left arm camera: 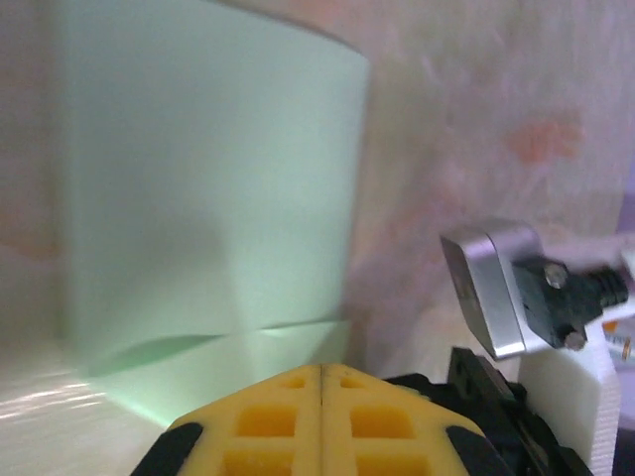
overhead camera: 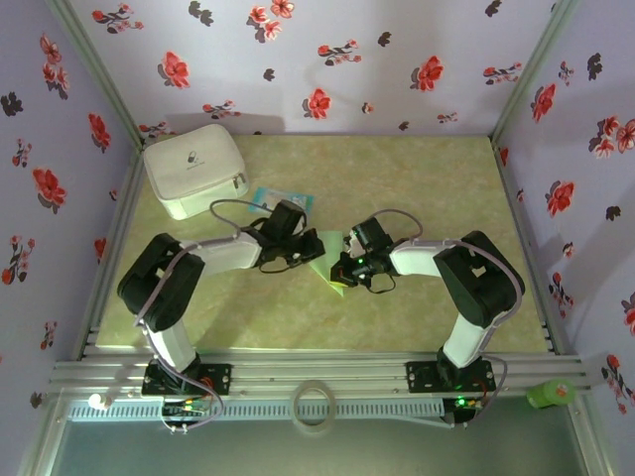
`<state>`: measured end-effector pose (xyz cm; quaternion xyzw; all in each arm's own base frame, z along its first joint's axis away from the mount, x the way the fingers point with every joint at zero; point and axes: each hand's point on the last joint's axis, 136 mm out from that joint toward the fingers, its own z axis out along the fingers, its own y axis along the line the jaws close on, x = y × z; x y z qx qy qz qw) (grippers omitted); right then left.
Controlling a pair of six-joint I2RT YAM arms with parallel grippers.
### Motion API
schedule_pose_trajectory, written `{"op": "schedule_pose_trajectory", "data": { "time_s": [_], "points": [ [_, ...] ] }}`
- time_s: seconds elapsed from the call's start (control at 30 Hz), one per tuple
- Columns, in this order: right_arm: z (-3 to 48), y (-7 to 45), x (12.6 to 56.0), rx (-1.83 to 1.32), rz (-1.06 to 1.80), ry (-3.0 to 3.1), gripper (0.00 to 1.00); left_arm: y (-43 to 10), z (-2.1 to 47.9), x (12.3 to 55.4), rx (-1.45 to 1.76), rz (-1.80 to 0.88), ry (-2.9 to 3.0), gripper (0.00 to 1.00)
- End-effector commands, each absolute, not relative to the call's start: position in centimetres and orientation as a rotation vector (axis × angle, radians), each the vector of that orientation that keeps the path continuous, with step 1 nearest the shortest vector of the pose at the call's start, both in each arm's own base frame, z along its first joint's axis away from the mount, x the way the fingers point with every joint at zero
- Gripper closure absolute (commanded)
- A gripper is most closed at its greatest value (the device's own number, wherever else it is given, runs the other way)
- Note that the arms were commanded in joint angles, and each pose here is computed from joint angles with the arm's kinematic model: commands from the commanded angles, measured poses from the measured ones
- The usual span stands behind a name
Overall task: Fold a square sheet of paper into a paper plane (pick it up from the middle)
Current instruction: Third fold the triangle at the center of the table.
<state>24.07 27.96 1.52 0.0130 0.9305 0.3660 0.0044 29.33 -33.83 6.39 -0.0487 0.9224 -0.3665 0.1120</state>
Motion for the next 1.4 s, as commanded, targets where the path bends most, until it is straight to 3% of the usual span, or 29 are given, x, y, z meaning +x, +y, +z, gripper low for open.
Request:
{"op": "schedule_pose_trajectory", "data": {
  "time_s": [0.0,0.53,0.97,1.23,1.37],
  "points": [
    [-1.1,25.5,21.7,0.108,1.0,3.061,0.95,-35.0,3.9,28.0,-0.158,-1.08,2.795,0.98],
    [5.3,28.9,22.4,-0.066,1.264,2.873,0.85,-31.3,-1.7,26.0,-0.235,-0.868,2.903,1.0],
    [0.3,26.4,20.9,-0.024,1.023,3.038,0.91,-31.1,-1.9,25.9,-0.217,-0.858,2.907,1.0],
    [2.7,27.4,20.3,0.049,1.326,2.926,0.91,-31.0,-2.1,25.9,-0.218,-0.856,2.909,1.0],
    [4.0,27.9,21.5,0.043,1.317,2.894,0.92,-31.0,-2.2,25.8,-0.221,-0.854,2.909,1.0]
  ]
}}
